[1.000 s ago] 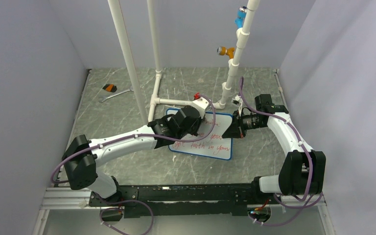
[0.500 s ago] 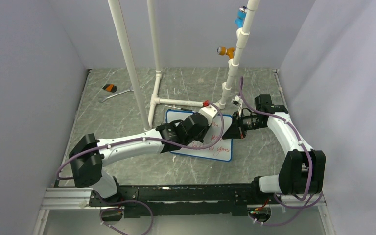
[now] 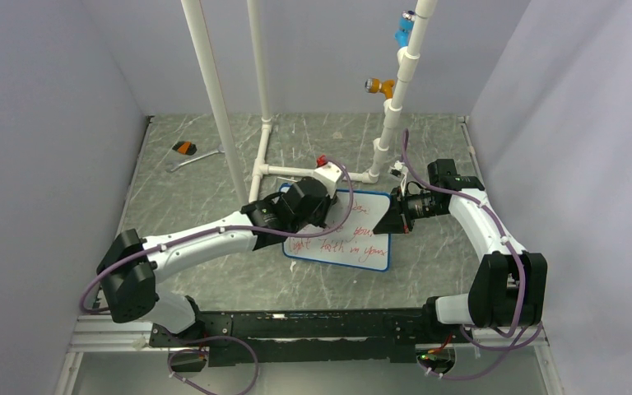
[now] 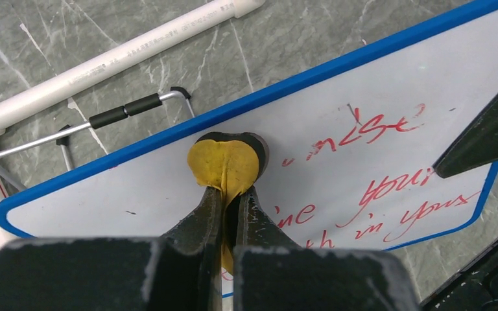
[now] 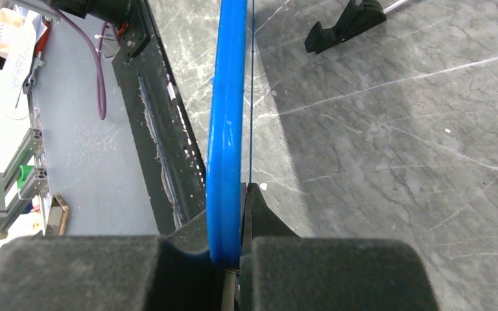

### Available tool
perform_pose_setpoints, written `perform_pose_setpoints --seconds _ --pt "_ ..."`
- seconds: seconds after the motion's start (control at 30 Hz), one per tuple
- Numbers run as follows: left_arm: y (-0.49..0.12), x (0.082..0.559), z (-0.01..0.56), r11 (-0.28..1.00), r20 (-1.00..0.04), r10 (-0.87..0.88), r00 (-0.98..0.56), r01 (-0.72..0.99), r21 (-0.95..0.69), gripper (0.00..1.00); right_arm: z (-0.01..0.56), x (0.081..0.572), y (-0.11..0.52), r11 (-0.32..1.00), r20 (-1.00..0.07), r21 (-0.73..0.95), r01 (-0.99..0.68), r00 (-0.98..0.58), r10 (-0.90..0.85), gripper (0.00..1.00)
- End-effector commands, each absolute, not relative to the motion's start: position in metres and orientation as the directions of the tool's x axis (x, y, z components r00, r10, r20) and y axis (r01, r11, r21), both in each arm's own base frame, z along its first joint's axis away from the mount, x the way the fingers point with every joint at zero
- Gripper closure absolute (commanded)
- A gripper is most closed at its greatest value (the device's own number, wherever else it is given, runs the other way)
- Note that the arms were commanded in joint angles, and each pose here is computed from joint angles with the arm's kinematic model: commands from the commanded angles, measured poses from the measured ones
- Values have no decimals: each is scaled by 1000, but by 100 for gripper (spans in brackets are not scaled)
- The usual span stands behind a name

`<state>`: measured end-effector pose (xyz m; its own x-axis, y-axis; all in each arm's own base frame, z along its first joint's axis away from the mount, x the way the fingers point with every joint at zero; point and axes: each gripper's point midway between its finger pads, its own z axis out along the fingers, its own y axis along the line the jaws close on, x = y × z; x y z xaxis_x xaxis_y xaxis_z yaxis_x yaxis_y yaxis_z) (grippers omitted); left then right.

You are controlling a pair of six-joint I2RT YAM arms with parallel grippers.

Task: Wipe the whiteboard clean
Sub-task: Erase the center of the board with the whiteboard.

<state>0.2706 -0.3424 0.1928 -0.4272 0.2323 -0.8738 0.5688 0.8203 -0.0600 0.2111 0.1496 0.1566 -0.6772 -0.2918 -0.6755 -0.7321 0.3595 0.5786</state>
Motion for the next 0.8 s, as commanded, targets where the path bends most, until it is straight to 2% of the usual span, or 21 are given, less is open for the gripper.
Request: perform_pose_setpoints --seconds 0.0,0.23,0.57,0.77 --pt "-371 255 195 781 -884 222 -412 617 -92 100 164 210 154 318 -711 545 -776 -629 -316 100" --pt "-401 229 183 733 -867 260 -424 672 -109 100 165 209 154 318 -712 544 -777 -628 -316 100" --pt "-337 271 193 833 -885 173 -433 544 -103 100 166 208 154 316 -717 538 -781 -622 -315 100" --pt "-351 263 192 801 -879 173 -445 582 -137 100 165 209 154 320 -715 540 -779 -625 -314 100"
